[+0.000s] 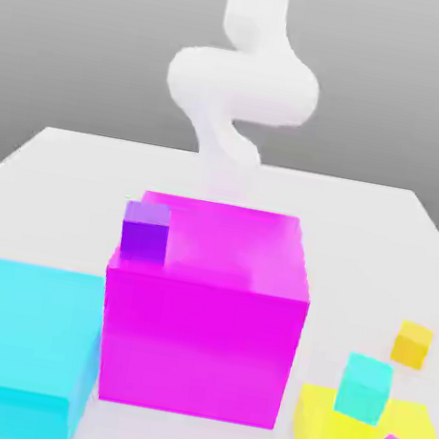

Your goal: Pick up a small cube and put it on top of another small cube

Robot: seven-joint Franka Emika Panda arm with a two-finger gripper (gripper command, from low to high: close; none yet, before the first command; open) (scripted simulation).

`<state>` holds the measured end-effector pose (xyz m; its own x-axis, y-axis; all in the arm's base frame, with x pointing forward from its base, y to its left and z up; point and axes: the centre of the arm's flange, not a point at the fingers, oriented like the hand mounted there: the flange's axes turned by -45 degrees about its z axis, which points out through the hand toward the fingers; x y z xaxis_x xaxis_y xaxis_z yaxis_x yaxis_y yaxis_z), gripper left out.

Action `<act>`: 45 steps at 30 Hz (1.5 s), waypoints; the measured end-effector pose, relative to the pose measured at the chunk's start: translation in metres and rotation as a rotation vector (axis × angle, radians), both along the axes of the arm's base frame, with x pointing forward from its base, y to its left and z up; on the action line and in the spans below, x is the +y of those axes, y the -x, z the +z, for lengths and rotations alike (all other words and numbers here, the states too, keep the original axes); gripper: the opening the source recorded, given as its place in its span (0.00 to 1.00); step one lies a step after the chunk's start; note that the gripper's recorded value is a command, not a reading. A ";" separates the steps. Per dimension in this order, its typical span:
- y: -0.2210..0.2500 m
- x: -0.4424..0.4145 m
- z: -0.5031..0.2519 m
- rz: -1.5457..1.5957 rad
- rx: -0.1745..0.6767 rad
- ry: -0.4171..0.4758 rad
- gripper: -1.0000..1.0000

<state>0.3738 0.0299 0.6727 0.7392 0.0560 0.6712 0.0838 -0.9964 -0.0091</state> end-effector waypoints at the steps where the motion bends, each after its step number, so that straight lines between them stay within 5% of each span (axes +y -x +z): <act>1: -0.010 0.014 -0.017 0.041 0.027 0.003 0.50; 12: -0.031 0.178 -0.205 0.447 0.296 0.096 0.50; 28: 0.153 0.315 -0.466 0.999 0.607 0.432 0.50; 34: 0.161 0.313 -0.531 1.015 0.623 0.451 0.50; 35: 0.161 0.313 -0.539 1.015 0.624 0.451 0.00; 45: 0.160 0.314 -0.516 1.015 0.623 0.453 0.00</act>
<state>0.2133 0.3436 0.1571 0.4119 0.9112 0.0005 0.9112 -0.4119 0.0015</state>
